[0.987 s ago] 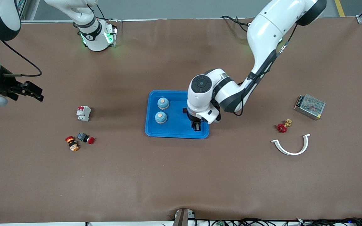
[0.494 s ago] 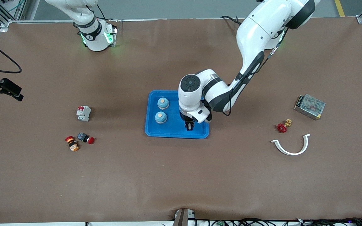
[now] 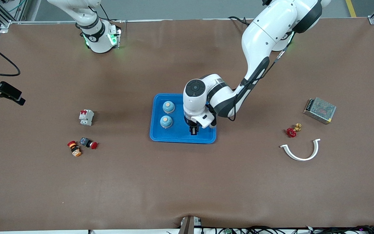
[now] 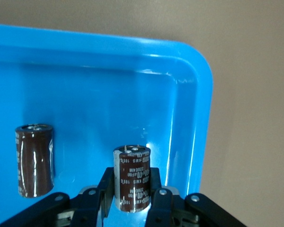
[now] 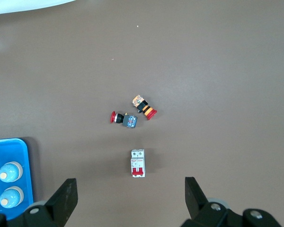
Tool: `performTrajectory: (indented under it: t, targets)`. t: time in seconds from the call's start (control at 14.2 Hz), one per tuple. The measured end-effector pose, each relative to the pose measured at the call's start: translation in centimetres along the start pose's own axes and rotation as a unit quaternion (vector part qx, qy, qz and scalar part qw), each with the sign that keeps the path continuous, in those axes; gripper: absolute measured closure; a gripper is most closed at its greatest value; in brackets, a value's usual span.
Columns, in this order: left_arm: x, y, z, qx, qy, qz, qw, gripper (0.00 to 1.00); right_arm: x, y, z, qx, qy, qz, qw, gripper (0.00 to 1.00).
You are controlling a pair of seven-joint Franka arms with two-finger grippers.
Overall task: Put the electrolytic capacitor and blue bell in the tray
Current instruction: 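Lower the capacitor into the tray and open the left gripper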
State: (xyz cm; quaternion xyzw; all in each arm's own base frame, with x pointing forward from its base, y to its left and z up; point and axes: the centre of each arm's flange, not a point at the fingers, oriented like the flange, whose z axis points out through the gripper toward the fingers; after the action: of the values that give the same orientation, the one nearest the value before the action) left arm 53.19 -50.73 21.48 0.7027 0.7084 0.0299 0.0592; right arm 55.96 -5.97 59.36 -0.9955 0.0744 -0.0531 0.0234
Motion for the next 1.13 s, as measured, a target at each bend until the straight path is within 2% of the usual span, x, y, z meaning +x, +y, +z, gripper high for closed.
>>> performTrajectory:
  t: [0.49,1.06,1.13]
  targets:
    - [-1.2,-2.1,2.6,-0.002,0.018,0.023,1.0,0.66,-0.6,0.4,-0.1,-0.001,-0.029,0.002,1.0,0.0]
    - [-1.3,-2.1,3.0,-0.005,0.021,0.043,0.999,0.66,-0.6,-0.4,0.4,-0.001,-0.037,-0.008,0.999,0.0]
    - [-1.2,-2.1,3.1,-0.005,0.022,0.048,0.999,0.61,-0.6,-0.4,0.4,-0.001,-0.037,-0.01,0.999,0.0]
